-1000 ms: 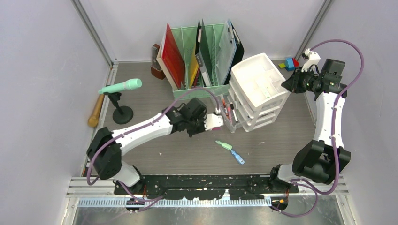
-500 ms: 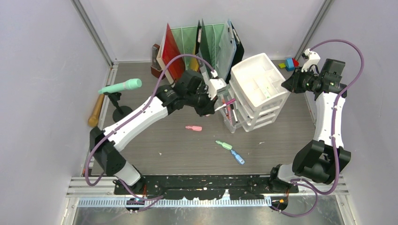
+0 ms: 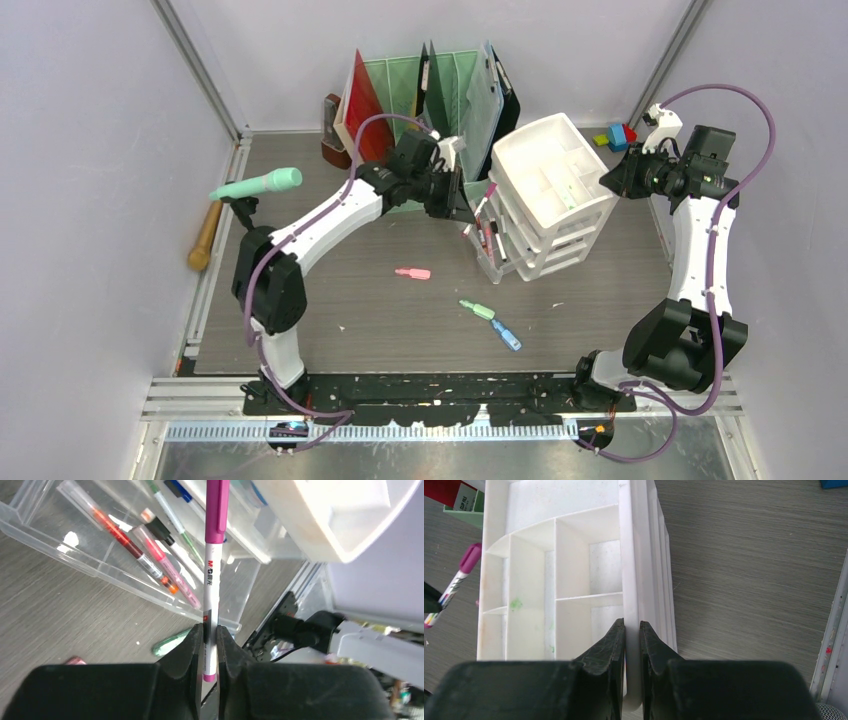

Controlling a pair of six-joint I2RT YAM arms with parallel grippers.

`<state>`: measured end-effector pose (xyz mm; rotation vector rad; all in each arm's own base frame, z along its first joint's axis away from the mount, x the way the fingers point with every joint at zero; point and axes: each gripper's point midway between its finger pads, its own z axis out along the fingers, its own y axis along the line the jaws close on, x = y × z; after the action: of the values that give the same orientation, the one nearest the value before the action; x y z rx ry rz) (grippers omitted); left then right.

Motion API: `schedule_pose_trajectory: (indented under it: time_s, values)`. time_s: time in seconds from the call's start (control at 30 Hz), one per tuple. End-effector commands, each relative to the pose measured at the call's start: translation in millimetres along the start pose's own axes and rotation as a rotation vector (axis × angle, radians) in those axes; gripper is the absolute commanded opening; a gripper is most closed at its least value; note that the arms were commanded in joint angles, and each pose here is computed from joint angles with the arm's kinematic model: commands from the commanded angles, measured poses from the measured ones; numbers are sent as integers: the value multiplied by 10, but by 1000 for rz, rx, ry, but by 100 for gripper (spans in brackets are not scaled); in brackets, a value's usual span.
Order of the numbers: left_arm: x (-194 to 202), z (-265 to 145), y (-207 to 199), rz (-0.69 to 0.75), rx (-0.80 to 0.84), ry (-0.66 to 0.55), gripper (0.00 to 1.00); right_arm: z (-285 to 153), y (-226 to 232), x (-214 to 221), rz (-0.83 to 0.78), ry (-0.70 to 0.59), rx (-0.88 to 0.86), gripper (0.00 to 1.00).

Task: Organize the desk
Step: Place the stationery in the drawer.

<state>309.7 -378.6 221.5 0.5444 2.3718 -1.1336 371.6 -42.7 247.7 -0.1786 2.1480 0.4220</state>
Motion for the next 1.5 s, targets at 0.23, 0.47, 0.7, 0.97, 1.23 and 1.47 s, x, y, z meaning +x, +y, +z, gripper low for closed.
schedule_pose_trajectory:
  time_s: [0.23,0.47,0.7,0.97,1.23,1.47]
  values:
    - [-293,286,-6,-372,56,-23,8,256,-150,840,170,282,62,1]
    - [-395,406,-43,-390,80,-29,35,252,-147,839,171,283,61,1]
    - [-412,366,-64,-322,87,-26,57,247,-143,830,171,280,61,1]
    - [-332,69,-47,-68,34,-39,58,250,-146,829,169,281,60,1]
    - [26,-56,312,3,-72,-41,61,245,-125,809,170,275,53,1]
    - [181,263,427,-160,-4,8,63,236,-125,804,170,274,56,1]
